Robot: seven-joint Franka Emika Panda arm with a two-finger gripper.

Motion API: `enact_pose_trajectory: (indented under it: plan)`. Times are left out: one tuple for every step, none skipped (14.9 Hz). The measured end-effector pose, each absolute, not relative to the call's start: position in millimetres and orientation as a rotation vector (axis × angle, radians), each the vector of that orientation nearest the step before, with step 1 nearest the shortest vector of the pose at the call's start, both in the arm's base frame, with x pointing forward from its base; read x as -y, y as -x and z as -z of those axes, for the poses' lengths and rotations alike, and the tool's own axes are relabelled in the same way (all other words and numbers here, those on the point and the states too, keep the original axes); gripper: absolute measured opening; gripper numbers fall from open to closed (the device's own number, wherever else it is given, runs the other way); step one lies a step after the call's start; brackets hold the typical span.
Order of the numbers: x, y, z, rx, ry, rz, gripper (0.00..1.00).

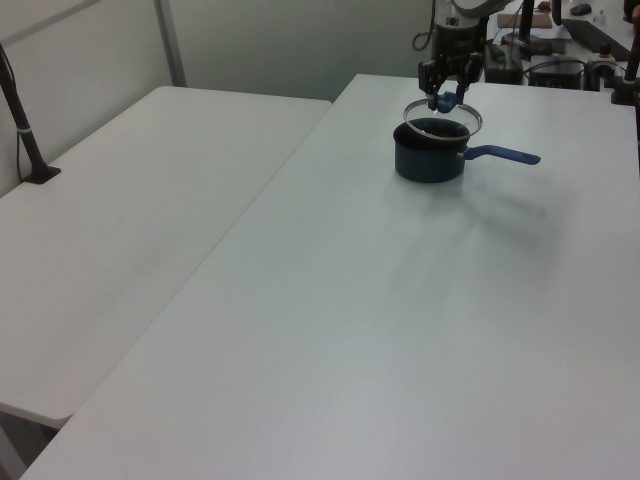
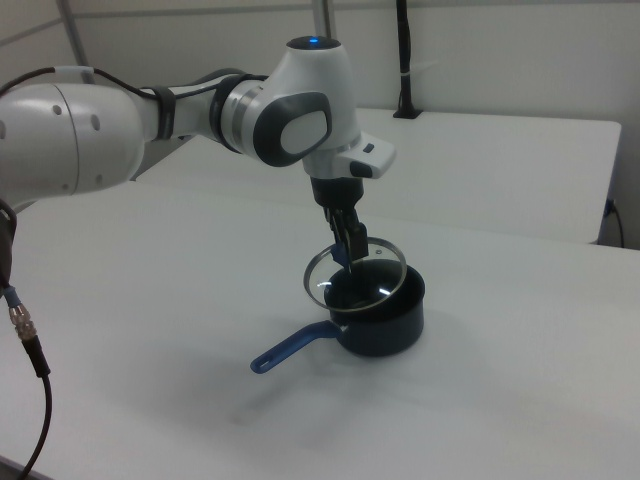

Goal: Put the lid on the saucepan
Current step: 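Carry the glass lid over the navy saucepan opening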

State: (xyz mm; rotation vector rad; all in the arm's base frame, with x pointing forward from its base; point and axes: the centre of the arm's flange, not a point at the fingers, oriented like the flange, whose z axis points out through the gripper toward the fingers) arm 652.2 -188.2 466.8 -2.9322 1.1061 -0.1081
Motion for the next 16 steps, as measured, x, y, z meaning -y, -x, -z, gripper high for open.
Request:
enact_pose_trajectory:
  plan:
    - [193.6, -652.4, -464.8, -1.119, 2.928, 0.118, 0.67]
    - [197.0, -653.3, -463.0, -1.135, 2.922, 0.131, 0.67]
    - [198.5, -654.4, -462.0, -1.154, 2.914, 0.144, 0.67]
    - [199.3, -655.8, -460.3, -1.169, 2.907, 0.153, 0.67]
    - [199.6, -657.0, -457.0, -1.18, 2.904, 0.154, 0.67]
    - [199.7, -658.1, -452.6, -1.191, 2.901, 0.147, 0.67]
    - [199.6, -659.1, -447.3, -1.197, 2.901, 0.135, 0.67]
    - [199.3, -660.3, -441.8, -1.203, 2.901, 0.124, 0.67]
    - [198.5, -662.0, -434.9, -1.211, 2.901, 0.111, 0.67]
    - [198.0, -662.8, -431.8, -1.217, 2.901, 0.106, 0.67]
    - [197.7, -663.4, -431.1, -1.218, 2.902, 0.106, 0.67]
    - [197.5, -664.2, -432.6, -1.219, 2.902, 0.112, 0.67]
    - [197.4, -665.2, -434.7, -1.221, 2.9, 0.119, 0.67]
    - [197.4, -666.5, -436.5, -1.233, 2.895, 0.127, 0.67]
    - [197.3, -668.0, -437.7, -1.245, 2.889, 0.133, 0.67]
    - [197.3, -669.7, -437.7, -1.256, 2.884, 0.137, 0.67]
